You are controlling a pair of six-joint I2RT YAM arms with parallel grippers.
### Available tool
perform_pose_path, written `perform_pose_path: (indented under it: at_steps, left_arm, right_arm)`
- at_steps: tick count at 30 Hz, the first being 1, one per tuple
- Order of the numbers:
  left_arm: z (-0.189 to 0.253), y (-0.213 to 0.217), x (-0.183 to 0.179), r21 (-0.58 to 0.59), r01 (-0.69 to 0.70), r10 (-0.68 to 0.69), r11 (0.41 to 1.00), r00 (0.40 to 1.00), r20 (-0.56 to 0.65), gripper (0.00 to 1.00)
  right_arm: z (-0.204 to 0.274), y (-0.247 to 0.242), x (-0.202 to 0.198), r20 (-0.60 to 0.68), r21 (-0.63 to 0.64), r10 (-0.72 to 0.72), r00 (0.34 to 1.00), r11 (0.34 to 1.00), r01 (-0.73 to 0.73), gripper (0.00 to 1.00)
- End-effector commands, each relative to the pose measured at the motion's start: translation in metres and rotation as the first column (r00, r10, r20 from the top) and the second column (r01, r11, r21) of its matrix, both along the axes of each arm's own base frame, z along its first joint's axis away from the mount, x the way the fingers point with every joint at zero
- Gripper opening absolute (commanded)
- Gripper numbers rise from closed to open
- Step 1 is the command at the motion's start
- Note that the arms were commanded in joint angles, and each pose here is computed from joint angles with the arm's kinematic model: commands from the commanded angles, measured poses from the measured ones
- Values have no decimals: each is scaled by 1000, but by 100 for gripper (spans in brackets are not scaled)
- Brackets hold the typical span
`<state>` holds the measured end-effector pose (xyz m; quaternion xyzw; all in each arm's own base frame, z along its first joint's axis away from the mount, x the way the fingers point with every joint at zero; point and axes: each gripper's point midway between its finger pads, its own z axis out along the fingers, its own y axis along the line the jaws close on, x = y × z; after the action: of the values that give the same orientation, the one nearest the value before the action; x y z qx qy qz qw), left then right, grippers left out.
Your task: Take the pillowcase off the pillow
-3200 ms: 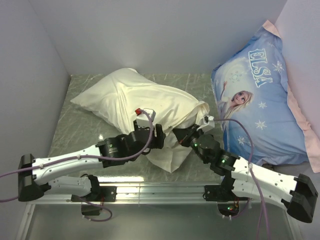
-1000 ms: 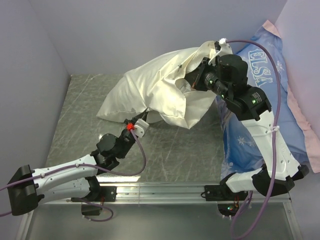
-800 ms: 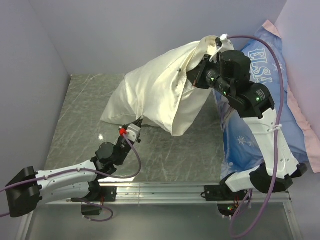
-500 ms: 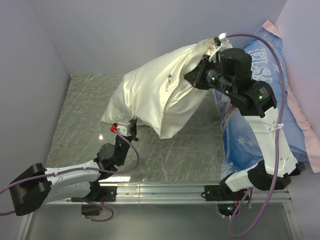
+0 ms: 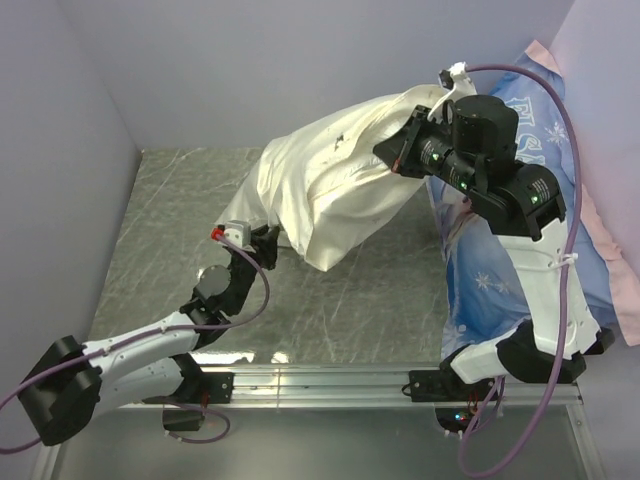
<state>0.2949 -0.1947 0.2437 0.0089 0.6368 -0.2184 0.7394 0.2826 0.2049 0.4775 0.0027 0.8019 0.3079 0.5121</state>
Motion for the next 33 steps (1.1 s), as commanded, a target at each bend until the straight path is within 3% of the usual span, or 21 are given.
perform_pose_path:
  at_steps: [1, 2, 3, 4, 5, 7, 14, 21, 26, 33]
  left_arm:
    - [-15, -17, -19, 85, 170, -163, 982, 983, -80, 40]
    - [13, -18, -26, 51, 195, -194, 979, 981, -28, 61]
    - [14, -21, -34, 64, 238, -236, 969, 971, -46, 77]
    - [24, -21, -39, 57, 257, -256, 965, 966, -31, 90]
    - [52, -18, -47, 25, 271, -271, 962, 962, 19, 94]
    - [64, -13, -56, 6, 286, -286, 958, 958, 23, 94]
    - [156, 0, -102, -95, 408, -382, 908, 900, 212, 93]
    - [212, -11, -105, -101, 406, -372, 908, 894, 251, 88]
    - [231, -34, -108, 15, 339, -332, 941, 913, 237, 86]
    - [198, -53, -100, 210, 131, -160, 969, 978, 132, 87]
  right_arm:
    - [99, -13, -11, 303, 206, -85, 949, 978, 22, 0]
    - [94, -10, -7, 298, 195, -88, 950, 980, 30, 0]
    - [87, -4, -3, 285, 183, -82, 955, 983, 30, 0]
    - [84, -4, 1, 281, 176, -95, 955, 983, 46, 0]
    - [82, -3, 5, 276, 173, -104, 955, 983, 57, 0]
    - [80, 1, 11, 273, 159, -111, 956, 985, 69, 0]
    - [64, 12, 33, 248, 114, -159, 956, 984, 134, 0]
    - [57, 31, 45, 240, 69, -173, 955, 985, 161, 0]
    - [56, 39, 52, 236, 51, -186, 954, 983, 179, 0]
    - [54, 42, 56, 234, 42, -191, 953, 982, 186, 0]
